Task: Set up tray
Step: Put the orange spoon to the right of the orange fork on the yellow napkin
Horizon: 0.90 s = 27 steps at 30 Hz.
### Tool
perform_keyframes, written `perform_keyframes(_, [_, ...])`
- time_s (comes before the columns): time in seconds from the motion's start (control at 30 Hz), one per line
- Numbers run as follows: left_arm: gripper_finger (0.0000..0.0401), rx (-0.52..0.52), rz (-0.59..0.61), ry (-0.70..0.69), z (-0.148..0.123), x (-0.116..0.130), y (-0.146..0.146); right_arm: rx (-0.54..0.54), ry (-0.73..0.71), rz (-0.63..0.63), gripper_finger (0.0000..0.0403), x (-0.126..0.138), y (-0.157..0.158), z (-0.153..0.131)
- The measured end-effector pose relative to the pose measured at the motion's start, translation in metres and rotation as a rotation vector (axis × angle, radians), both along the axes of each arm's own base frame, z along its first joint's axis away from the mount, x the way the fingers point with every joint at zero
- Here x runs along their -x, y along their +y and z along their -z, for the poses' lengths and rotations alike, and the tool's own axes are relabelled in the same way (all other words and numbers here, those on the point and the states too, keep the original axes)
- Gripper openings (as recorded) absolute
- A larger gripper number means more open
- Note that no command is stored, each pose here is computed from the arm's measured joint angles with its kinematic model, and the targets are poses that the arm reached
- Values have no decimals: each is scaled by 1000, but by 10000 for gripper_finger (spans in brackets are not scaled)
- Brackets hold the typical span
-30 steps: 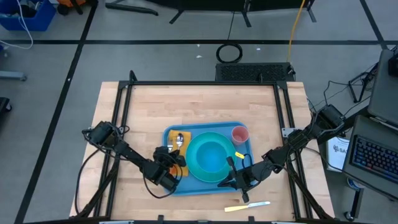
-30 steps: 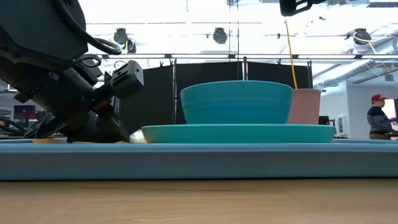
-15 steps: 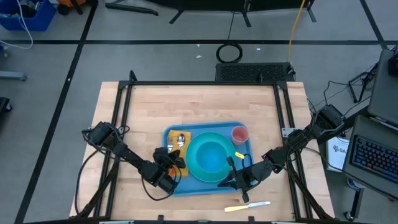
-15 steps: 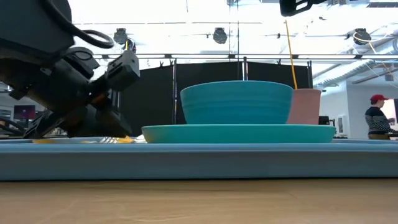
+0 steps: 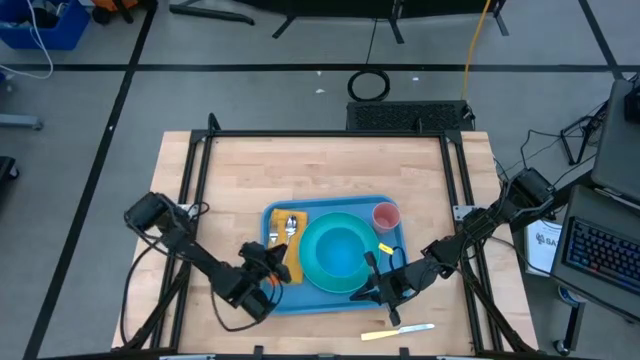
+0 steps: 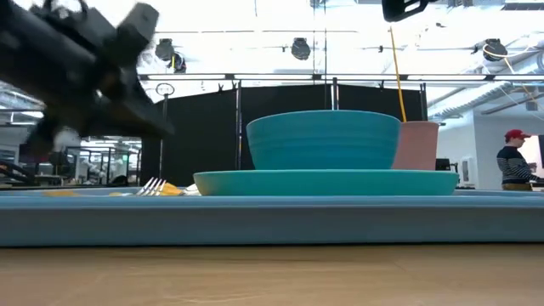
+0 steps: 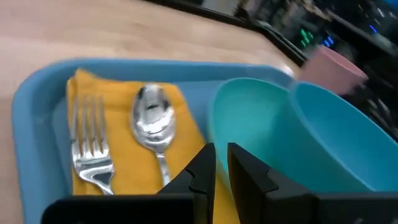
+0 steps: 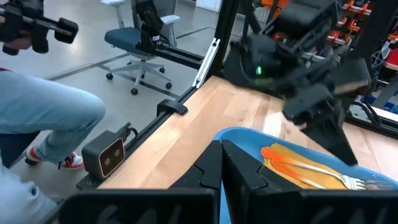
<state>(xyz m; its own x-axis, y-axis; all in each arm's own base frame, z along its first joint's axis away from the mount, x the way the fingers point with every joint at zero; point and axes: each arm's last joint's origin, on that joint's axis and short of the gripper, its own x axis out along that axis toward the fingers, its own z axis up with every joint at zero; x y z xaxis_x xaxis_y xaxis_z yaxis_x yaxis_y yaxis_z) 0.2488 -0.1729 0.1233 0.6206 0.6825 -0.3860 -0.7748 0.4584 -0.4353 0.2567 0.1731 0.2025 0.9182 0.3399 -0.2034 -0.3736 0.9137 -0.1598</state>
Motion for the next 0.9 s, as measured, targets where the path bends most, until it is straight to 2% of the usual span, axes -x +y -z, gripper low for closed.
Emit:
perform_keyframes(0.23, [44, -105, 264, 21, -36, 22, -37, -66, -63, 16, 0, -4, -3, -8])
perform_keyframes(0.3, [44, -137, 343, 58, -45, 31, -45, -103, -43, 50, 0, -10, -9, -11])
perform_keyframes(0.4, [44, -119, 422, 72, -50, 44, -56, -185, 29, 78, 0, -26, -23, -18])
perform_keyframes(0.7, [44, -224, 560, 83, -52, 75, -79, -461, 290, 112, 11, -75, -95, -56])
perform_keyframes(0.9, [44, -344, 615, 115, -52, 88, -85, -552, 307, 148, 33, -90, -153, -87])
